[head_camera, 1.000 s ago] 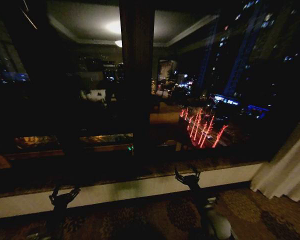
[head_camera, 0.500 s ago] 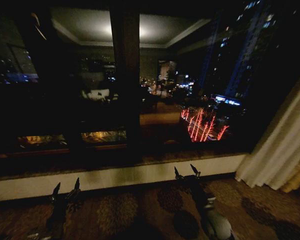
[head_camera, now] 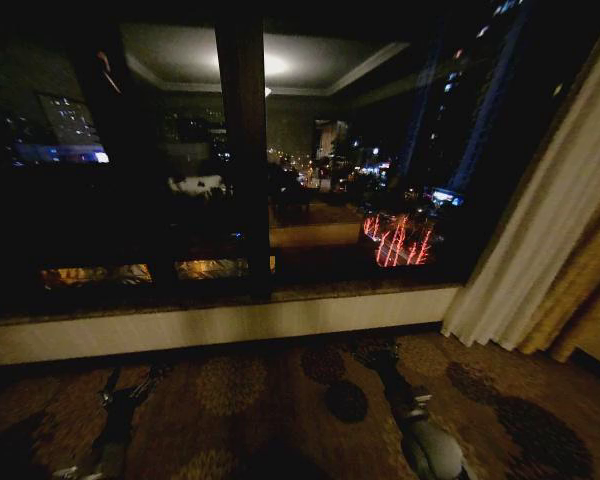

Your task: Open the curtains by pulling them apart, changing their state from closed to fully open.

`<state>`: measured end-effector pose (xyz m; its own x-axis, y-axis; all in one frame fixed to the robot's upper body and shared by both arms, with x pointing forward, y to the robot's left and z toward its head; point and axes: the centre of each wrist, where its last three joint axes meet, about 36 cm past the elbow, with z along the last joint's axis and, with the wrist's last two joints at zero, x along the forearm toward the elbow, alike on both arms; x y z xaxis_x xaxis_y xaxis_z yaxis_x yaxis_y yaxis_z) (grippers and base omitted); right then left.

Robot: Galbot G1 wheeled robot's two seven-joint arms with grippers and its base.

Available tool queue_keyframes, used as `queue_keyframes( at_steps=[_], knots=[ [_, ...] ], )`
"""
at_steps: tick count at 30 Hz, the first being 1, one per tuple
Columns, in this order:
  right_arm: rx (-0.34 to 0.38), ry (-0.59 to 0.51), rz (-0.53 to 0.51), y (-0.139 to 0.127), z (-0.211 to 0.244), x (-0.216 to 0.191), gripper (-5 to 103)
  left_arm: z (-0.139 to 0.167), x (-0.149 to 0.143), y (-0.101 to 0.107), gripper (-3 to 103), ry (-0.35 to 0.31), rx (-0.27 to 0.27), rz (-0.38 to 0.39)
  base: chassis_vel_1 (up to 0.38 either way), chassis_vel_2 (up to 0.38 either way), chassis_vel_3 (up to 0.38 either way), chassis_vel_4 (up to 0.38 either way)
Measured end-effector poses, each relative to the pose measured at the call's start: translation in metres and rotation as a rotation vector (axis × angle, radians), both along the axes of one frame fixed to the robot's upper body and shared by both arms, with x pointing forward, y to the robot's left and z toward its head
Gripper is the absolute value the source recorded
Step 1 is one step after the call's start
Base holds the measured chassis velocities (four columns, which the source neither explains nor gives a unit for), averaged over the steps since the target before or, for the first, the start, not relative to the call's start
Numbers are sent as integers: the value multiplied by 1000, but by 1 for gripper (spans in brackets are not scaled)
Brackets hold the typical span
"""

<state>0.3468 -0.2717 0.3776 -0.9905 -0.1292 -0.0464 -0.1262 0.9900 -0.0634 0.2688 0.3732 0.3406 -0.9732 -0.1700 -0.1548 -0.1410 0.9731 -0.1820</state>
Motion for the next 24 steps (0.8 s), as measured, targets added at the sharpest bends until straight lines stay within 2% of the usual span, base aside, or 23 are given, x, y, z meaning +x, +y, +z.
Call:
queue_keyframes(
  at_steps=[4, 10, 24],
  knots=[
    [0, 0, 0, 0, 0, 0, 100, 0, 0, 0, 100, 0, 0, 0, 204, -296, -221, 259],
    [0, 0, 0, 0, 0, 0, 100, 0, 0, 0, 100, 0, 1, 0, 44, 10, -113, 56],
    [0, 0, 0, 0, 0, 0, 100, 0, 0, 0, 100, 0, 0, 0, -18, 27, 34, -17]
  ],
)
